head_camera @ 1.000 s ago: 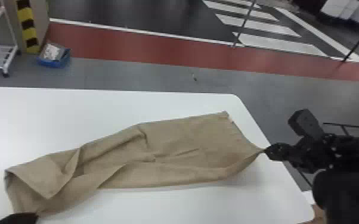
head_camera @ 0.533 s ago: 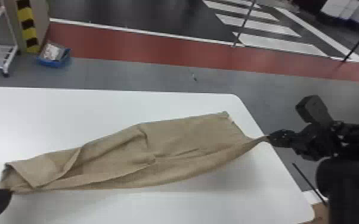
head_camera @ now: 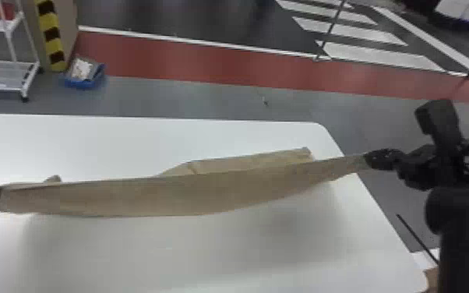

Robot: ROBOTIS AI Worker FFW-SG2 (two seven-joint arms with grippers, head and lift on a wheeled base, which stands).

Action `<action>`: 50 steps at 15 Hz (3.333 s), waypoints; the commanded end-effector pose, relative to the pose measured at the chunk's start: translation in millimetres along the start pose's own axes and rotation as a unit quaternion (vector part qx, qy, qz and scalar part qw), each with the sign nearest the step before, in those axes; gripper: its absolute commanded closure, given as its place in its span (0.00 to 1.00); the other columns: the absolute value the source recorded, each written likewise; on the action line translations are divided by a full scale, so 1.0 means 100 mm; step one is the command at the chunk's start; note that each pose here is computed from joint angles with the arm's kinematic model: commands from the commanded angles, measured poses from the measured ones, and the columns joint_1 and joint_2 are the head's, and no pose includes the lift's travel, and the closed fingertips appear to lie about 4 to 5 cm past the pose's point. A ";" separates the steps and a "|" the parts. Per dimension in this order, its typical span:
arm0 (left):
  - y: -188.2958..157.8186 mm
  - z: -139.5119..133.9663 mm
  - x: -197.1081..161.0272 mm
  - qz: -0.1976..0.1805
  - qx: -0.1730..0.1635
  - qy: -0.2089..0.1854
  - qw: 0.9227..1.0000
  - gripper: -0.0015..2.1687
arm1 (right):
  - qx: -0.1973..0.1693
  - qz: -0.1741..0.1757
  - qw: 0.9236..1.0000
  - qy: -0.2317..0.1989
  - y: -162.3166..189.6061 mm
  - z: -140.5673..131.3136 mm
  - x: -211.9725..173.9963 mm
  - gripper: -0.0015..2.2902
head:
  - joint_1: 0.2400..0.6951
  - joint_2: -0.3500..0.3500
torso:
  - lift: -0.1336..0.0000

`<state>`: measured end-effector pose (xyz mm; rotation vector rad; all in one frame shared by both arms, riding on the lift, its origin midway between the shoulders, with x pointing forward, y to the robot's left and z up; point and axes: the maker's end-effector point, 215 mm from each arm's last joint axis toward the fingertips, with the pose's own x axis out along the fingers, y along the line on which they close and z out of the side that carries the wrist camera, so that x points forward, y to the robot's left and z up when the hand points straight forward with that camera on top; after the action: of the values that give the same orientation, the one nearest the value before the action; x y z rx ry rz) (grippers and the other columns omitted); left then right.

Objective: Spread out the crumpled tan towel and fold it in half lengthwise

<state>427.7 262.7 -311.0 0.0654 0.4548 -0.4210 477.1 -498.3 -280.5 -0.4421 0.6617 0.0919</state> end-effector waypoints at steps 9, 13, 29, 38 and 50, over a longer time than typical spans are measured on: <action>-0.03 0.92 1.30 -0.006 0.022 0.003 1.000 0.83 | 0.001 -0.027 1.000 -0.003 -0.03 0.89 0.57 0.52 | 0.83 0.12 | 0.07; 0.17 1.29 1.77 0.008 0.027 0.008 1.000 0.83 | -0.023 -0.057 0.998 0.009 -0.23 1.12 0.83 0.52 | 0.78 0.14 | 0.07; 0.77 1.46 1.39 0.066 0.081 -0.064 0.992 0.83 | -0.003 -0.079 0.996 -0.030 -0.39 0.85 0.34 0.52 | 0.34 0.19 | 0.07; 0.24 -0.65 -0.05 0.023 0.160 -0.040 0.986 0.83 | -0.056 0.070 0.996 -0.013 1.29 -0.85 -0.62 0.57 | 1.00 0.23 | 0.07; 0.14 -0.67 -0.43 0.005 0.174 -0.025 0.984 0.82 | -0.013 0.083 0.996 -0.024 1.19 -0.87 -0.89 0.57 | 1.00 0.21 | 0.07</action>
<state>366.2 301.4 -349.5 0.3944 0.3108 -0.4942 329.3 -422.6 -330.9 -0.4169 0.6503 0.2672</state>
